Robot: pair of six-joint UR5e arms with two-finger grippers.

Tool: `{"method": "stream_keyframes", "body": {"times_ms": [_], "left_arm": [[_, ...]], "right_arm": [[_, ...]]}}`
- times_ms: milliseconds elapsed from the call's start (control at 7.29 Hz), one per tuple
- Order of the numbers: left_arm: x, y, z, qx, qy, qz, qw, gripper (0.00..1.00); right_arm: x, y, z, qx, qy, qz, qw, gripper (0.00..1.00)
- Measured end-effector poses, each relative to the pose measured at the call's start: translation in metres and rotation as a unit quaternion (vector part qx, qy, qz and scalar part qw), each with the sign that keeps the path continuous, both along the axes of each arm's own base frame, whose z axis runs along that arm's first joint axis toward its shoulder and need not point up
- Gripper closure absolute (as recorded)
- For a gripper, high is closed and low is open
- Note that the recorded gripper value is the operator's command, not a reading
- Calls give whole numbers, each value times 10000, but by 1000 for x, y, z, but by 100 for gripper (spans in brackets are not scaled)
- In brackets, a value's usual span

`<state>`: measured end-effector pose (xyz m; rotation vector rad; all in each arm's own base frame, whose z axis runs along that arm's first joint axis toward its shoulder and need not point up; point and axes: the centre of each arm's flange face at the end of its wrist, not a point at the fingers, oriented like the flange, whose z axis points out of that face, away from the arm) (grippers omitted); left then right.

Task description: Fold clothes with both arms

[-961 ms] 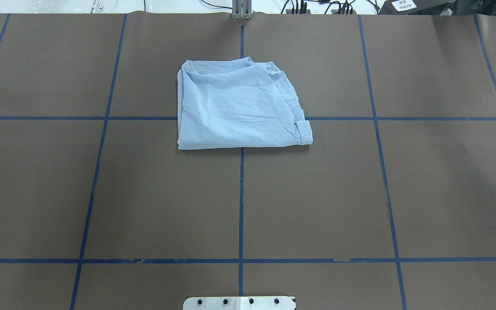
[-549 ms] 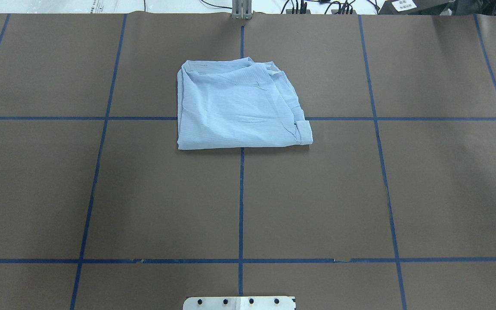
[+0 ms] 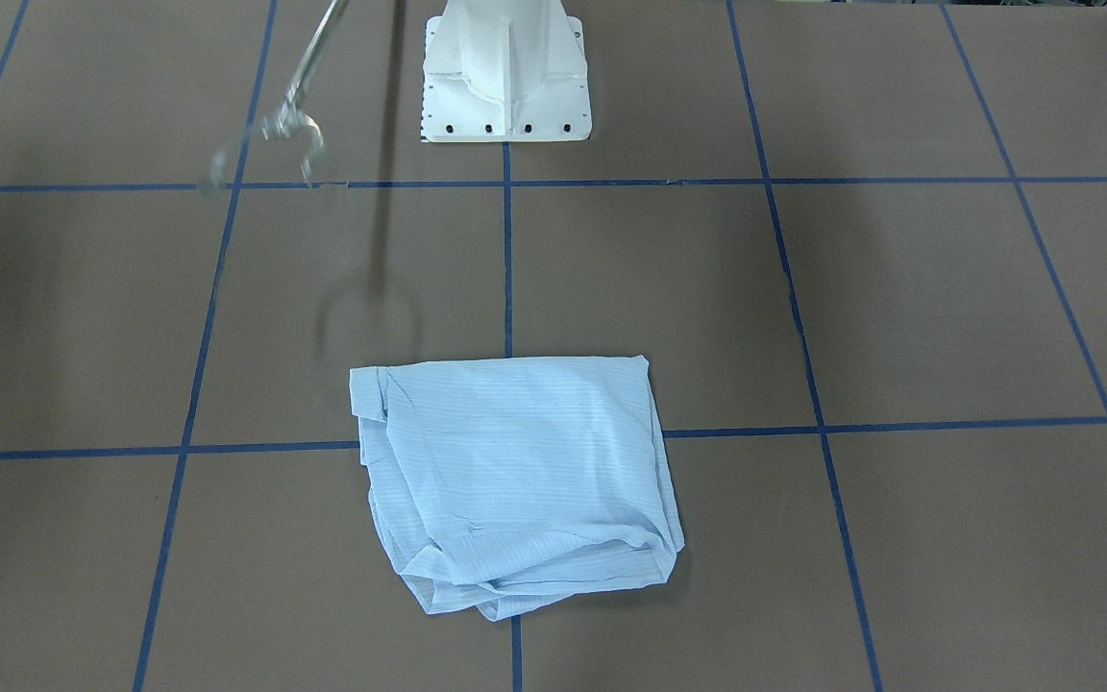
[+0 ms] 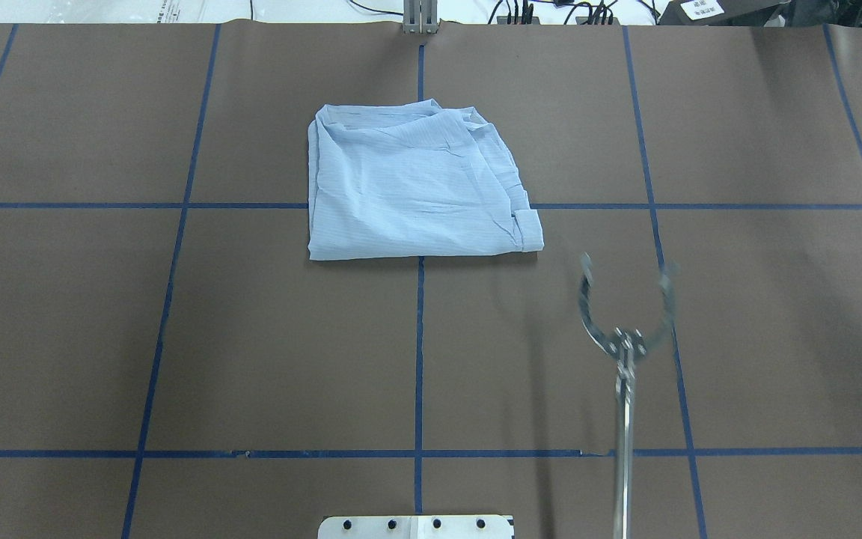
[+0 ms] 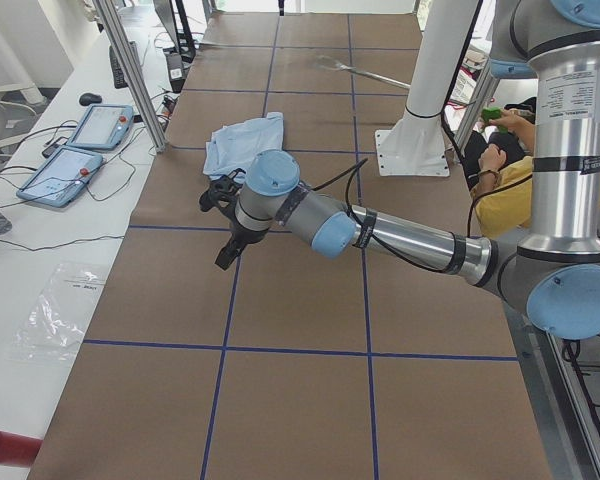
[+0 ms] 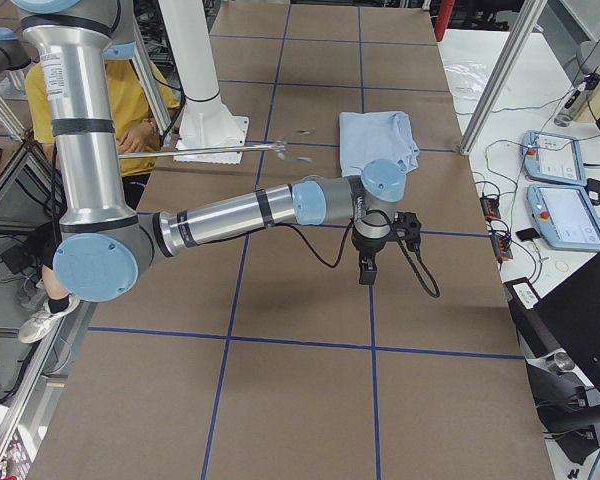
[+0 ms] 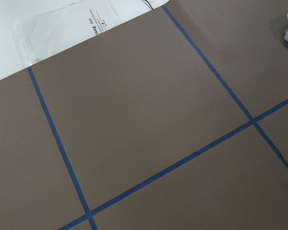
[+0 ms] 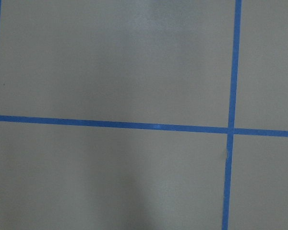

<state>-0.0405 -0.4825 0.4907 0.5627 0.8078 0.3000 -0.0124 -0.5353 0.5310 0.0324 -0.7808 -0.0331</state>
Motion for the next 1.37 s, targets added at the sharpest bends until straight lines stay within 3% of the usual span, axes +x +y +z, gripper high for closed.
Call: {"method": "stream_keyframes", "body": {"times_ms": [1373], "left_arm": [[0, 1, 9, -80, -15, -5, 10000, 0]], "right_arm": [[-2, -5, 11, -76, -3, -2, 10000, 0]]}}
